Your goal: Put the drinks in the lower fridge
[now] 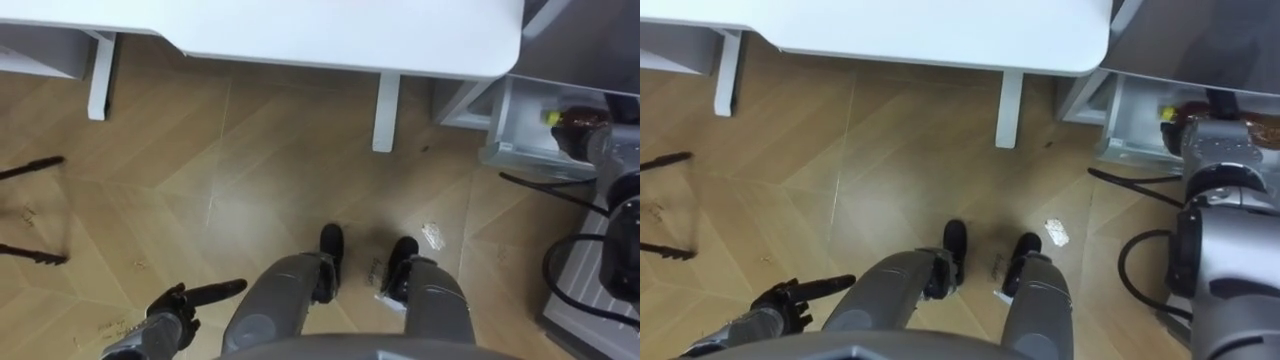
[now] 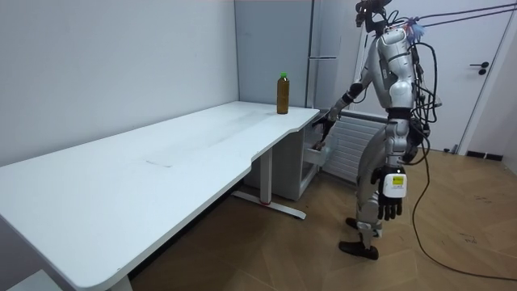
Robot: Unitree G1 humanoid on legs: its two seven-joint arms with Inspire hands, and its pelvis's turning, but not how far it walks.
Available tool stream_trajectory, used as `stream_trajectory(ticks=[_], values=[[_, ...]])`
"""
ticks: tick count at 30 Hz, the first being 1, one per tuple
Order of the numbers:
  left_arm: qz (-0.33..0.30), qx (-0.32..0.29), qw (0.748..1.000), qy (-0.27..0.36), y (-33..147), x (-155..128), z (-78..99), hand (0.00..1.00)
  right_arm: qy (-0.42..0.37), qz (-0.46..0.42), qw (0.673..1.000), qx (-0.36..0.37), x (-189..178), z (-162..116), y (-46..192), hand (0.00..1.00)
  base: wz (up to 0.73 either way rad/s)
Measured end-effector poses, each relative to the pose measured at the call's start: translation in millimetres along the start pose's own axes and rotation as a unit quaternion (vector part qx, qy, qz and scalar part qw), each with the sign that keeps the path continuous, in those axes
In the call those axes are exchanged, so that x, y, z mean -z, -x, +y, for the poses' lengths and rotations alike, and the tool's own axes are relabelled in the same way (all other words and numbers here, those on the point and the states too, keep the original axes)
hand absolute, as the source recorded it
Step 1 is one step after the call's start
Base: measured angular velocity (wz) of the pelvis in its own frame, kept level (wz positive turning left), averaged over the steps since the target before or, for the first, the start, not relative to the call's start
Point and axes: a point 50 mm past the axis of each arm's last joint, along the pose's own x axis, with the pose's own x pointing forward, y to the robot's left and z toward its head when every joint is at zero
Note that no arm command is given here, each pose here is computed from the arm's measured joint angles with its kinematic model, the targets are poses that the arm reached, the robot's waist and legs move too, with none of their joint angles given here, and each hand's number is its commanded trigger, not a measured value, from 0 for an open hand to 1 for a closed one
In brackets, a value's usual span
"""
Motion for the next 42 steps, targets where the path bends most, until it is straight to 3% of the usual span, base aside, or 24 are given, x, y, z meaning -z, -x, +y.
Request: stream_trajectory(ticks=[17, 25, 31, 34, 42], values=[[-0.011, 0.025, 1.000, -0.006, -0.2, -4.3, -3.9, 0.00, 0.003, -0.007, 1.000, -0.019, -2.2, -6.1, -1.9, 0.00, 0.01], [-0.012, 0.033, 0.999, -0.007, 0.1, -3.8, -2.2, 0.00, 0.025, 0.000, 1.000, -0.018, 3.3, -56.3, -9.4, 0.00, 0.16], [-0.010, 0.030, 0.999, -0.007, 0.4, -2.7, 1.0, 0.00, 0.097, 0.037, 0.994, 0.028, 25.2, -127.8, -8.6, 0.00, 0.03], [-0.014, 0.035, 0.999, -0.013, 0.4, -2.5, 1.9, 0.00, 0.141, 0.046, 0.988, 0.042, 30.4, -149.8, -5.5, 0.00, -0.04], [-0.012, 0.026, 0.999, -0.031, 2.1, 6.4, 8.5, 0.00, 0.223, 0.052, 0.971, 0.073, 27.4, -184.7, 0.9, 0.00, -0.04]])
